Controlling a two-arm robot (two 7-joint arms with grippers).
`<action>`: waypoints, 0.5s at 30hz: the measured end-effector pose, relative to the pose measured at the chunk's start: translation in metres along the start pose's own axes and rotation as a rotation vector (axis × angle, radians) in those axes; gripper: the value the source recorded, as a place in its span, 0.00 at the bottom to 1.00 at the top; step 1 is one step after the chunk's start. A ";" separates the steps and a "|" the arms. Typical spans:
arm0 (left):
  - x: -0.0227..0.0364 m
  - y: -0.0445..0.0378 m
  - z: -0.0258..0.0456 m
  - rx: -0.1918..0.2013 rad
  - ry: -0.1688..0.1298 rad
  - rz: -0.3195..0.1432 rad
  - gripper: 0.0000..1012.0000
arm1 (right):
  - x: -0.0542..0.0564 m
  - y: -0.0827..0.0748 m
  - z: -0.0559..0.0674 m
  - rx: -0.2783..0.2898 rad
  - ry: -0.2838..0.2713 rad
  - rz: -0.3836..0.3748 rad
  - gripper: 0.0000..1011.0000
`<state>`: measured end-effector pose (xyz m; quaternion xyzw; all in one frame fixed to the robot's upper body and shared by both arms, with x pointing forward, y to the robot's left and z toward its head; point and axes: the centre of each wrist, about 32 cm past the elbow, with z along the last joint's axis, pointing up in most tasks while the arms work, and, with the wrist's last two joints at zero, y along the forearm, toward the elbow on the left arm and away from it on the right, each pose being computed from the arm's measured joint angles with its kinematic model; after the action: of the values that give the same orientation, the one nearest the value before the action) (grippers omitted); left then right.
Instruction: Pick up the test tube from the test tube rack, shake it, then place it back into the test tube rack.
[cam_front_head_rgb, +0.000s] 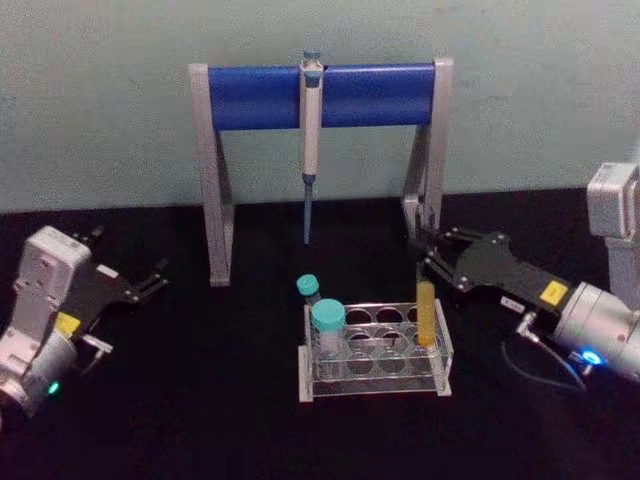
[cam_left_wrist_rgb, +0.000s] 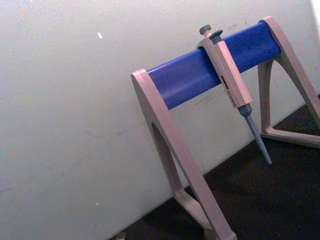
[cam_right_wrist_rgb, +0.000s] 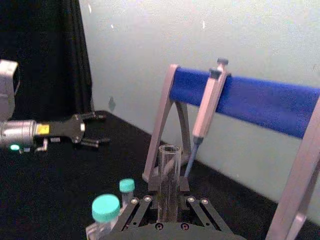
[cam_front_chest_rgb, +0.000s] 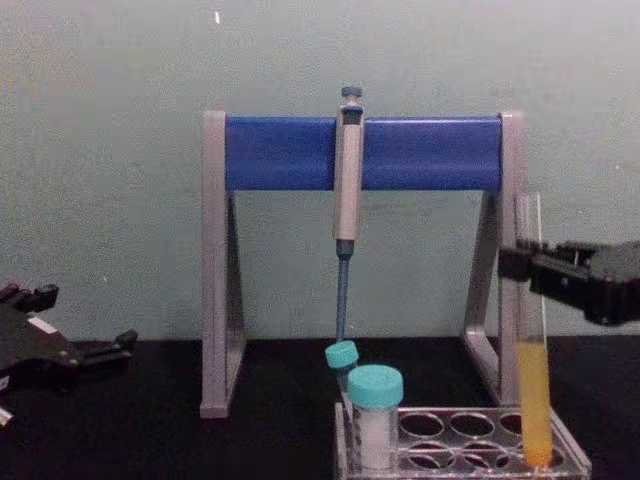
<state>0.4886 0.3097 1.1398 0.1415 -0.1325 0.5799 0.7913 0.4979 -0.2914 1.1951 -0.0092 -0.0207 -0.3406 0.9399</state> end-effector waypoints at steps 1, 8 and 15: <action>0.0000 0.0000 0.0000 0.000 0.000 0.000 0.99 | 0.000 0.000 0.001 0.006 -0.002 0.001 0.23; 0.0000 0.0000 0.0000 0.000 0.000 0.000 0.99 | 0.004 0.008 0.015 0.081 -0.019 0.009 0.23; 0.0000 0.0000 0.0000 0.000 0.000 0.000 0.99 | 0.009 0.020 0.020 0.131 -0.041 -0.012 0.23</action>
<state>0.4886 0.3096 1.1398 0.1415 -0.1325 0.5799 0.7913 0.5165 -0.2812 1.2153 0.0456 -0.0625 -0.3438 0.9359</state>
